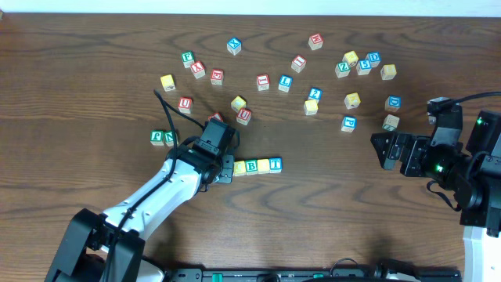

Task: Spell out ROBOT

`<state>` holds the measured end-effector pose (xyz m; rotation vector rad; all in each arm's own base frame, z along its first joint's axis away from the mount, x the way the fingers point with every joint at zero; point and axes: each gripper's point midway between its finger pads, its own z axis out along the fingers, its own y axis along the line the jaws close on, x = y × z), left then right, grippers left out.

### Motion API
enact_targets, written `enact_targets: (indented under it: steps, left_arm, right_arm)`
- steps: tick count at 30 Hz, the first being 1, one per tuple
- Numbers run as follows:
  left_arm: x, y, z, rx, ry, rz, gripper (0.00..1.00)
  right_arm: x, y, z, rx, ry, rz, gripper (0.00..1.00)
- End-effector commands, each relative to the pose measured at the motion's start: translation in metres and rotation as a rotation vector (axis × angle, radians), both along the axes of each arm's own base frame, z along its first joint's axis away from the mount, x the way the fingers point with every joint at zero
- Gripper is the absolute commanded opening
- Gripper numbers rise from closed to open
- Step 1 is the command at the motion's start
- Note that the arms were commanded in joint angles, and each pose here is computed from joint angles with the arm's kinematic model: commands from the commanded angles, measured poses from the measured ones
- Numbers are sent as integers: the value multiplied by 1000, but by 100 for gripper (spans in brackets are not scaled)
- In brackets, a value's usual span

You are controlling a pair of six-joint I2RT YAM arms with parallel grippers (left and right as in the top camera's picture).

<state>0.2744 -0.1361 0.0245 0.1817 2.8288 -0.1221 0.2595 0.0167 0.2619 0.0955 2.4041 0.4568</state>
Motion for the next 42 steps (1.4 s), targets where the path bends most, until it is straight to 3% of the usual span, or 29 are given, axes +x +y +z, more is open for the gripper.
enact_targets:
  steps: [1, 42]
  left_arm:
    - [6, -4, 8, -17, -22, -18, 7]
    - [7, -13, 9, -51, -30, -58, 7]
  right_arm:
    - [0, -2, 3, -15, -15, 6, 99]
    - [0, -2, 3, -15, -15, 6, 99]
